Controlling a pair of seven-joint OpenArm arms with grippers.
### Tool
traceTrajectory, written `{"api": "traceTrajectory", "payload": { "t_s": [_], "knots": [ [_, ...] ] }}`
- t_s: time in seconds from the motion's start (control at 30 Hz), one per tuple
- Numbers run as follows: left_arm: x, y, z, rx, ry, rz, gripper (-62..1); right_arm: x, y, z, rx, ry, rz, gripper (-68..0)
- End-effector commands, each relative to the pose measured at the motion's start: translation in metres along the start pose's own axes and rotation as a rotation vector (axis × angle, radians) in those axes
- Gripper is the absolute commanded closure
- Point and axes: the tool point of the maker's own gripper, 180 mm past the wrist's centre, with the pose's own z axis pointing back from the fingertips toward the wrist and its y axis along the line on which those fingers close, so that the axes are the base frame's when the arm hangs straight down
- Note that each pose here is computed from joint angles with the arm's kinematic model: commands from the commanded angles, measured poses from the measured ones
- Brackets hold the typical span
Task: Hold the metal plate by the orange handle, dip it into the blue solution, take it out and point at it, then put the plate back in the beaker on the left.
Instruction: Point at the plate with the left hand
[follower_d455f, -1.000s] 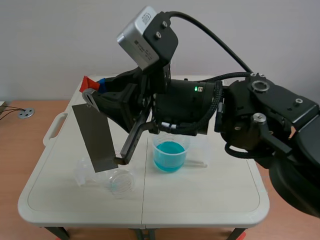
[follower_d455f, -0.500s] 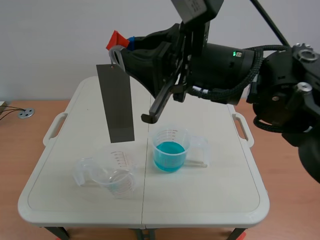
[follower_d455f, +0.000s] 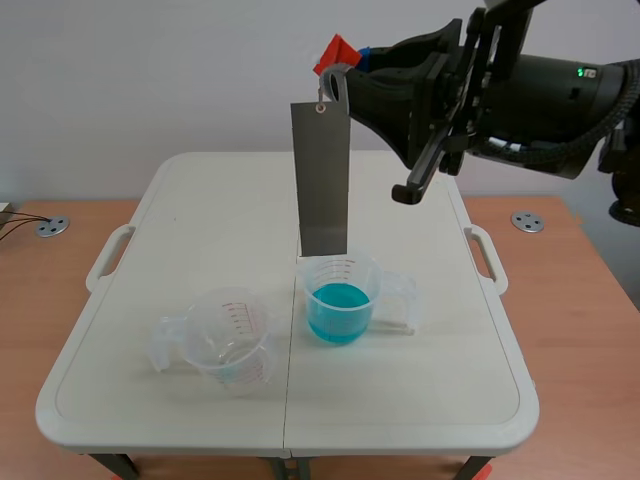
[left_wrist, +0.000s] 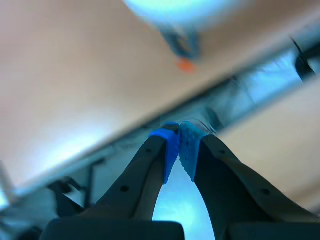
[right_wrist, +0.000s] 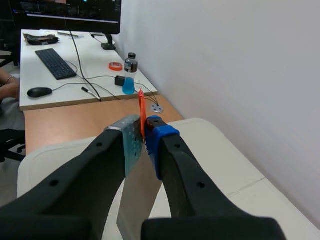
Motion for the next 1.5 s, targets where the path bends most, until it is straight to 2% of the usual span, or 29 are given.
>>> {"api": "traceTrajectory", "payload": {
  "t_s": [0.0,0.07,0.13,0.27,0.43,0.63,0.8,1.1,1.47],
  "knots": [
    [0.027,0.008,0.002,0.019,-0.087,-0.022,-1.5,0.017,-0.007,0.002,-0.01,-0.045,0.024,-1.3],
    [0.06,0.016,0.007,0.04,-0.195,-0.044,-1.5,0.018,-0.011,0.005,-0.017,-0.04,0.031,-1.3],
    [0.09,0.014,0.013,0.037,-0.299,-0.065,-1.5,0.018,-0.013,0.007,-0.022,-0.034,0.038,-1.3],
    [0.148,-0.009,0.027,-0.049,-0.499,-0.1,-1.5,0.015,-0.015,0.009,-0.026,-0.018,0.04,-1.3],
    [0.199,-0.028,0.026,-0.112,-0.637,-0.125,-1.5,0.013,-0.017,0.009,-0.03,-0.013,0.037,-1.3],
    [0.244,-0.055,0.016,-0.2,-0.726,-0.163,-1.5,0.013,-0.017,0.009,-0.03,-0.013,0.037,-1.3],
    [0.269,-0.076,0.007,-0.254,-0.748,-0.189,-1.5,0.012,-0.017,0.009,-0.03,-0.01,0.037,-1.3],
    [0.303,-0.102,-0.014,-0.307,-0.782,-0.163,-1.5,0.012,-0.017,0.009,-0.03,-0.01,0.037,-1.3],
    [0.314,-0.136,-0.032,-0.406,-0.75,-0.197,-1.5,0.012,-0.017,0.009,-0.03,-0.01,0.037,-1.3]
  ]
}}
